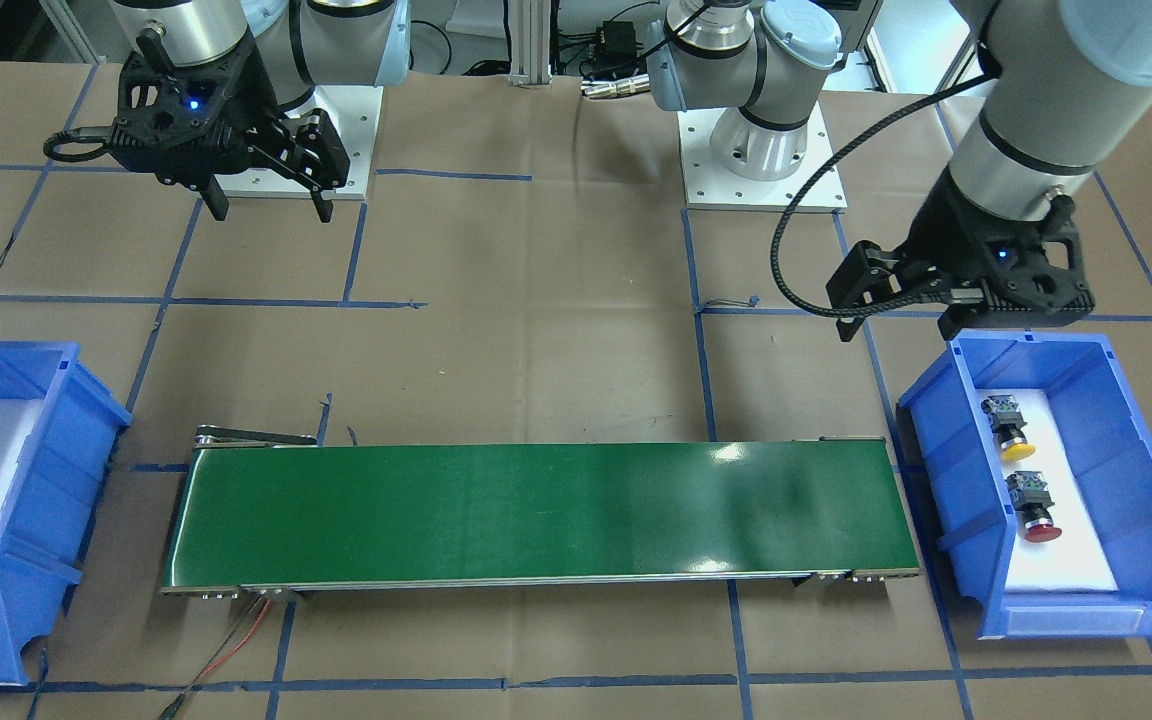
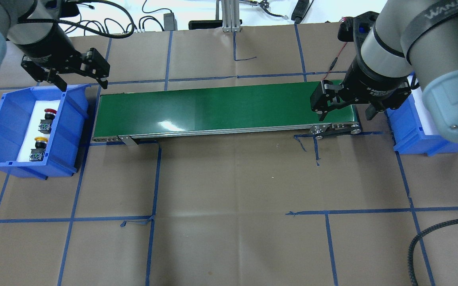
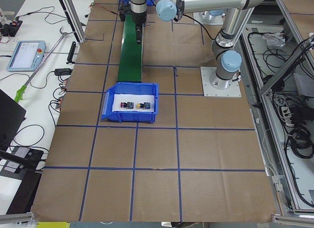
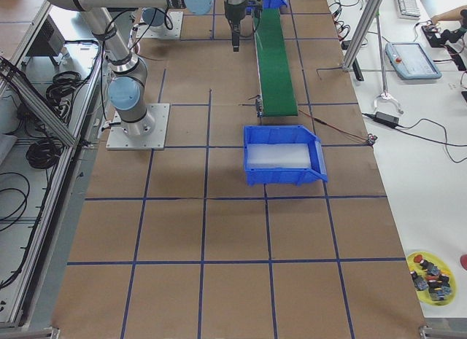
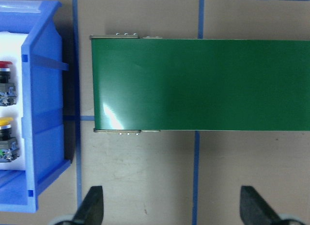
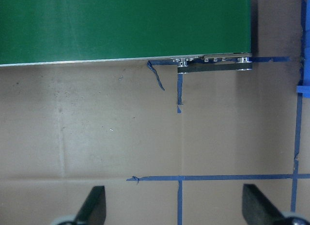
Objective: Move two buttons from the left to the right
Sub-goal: 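Move the left gripper down into the blue bin over the yellow button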
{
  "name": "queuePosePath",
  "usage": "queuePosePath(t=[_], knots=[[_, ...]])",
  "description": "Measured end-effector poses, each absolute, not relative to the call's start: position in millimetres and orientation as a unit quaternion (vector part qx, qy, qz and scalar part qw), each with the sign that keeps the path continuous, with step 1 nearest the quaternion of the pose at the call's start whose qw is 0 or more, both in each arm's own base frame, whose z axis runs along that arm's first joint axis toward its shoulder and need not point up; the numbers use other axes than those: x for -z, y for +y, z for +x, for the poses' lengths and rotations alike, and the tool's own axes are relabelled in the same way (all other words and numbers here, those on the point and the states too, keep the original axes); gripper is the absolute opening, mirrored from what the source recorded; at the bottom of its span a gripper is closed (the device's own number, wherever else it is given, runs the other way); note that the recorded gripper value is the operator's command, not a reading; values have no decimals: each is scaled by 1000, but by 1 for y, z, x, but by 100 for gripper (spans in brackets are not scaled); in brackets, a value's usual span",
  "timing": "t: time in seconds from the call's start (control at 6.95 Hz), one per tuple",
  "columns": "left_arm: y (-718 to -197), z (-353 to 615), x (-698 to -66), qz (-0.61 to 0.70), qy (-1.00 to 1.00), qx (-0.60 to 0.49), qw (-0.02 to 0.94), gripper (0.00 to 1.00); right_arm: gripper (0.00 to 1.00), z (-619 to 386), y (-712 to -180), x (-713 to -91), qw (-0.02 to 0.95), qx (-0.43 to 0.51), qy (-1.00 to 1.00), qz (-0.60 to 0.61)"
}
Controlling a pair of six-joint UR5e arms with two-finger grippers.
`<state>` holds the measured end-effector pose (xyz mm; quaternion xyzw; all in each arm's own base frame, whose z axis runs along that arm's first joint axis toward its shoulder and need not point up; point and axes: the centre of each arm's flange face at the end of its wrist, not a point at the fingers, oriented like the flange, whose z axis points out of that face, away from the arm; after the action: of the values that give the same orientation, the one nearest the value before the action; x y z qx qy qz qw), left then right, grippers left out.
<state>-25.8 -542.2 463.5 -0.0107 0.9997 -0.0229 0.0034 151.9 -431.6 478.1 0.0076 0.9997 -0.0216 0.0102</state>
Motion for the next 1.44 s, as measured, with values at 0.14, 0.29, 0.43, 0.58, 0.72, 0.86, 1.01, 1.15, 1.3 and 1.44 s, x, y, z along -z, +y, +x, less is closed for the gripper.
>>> queuePosePath(t=[0.14,0.29,0.43,0.58,0.72,0.86,1.01,1.15,1.3,1.44], knots=[[-545,19,-459,-5,1000,18,4,100,100,152,-431,-478,10,21,1000,7],[-541,69,-452,-1,1000,11,4,100,100,152,-431,-478,11,21,1000,7],[-531,120,-440,-2,1000,2,-1,100,100,152,-431,-478,11,21,1000,7],[-517,166,-427,-8,1000,-2,-6,100,100,152,-431,-478,11,21,1000,7],[-504,202,-413,-10,1000,1,-5,100,100,153,-431,-478,11,21,1000,7],[-495,222,-399,-9,1000,6,-2,100,100,152,-431,-478,11,21,1000,7],[-489,230,-382,-9,1000,8,-1,100,100,152,-431,-478,11,21,1000,7],[-487,232,-363,-10,1000,11,2,100,100,152,-431,-478,11,21,1000,7],[-487,232,-341,-9,1000,14,4,100,100,152,-431,-478,11,21,1000,7],[-486,231,-320,-8,1000,14,4,100,100,152,-431,-478,11,21,1000,7]])
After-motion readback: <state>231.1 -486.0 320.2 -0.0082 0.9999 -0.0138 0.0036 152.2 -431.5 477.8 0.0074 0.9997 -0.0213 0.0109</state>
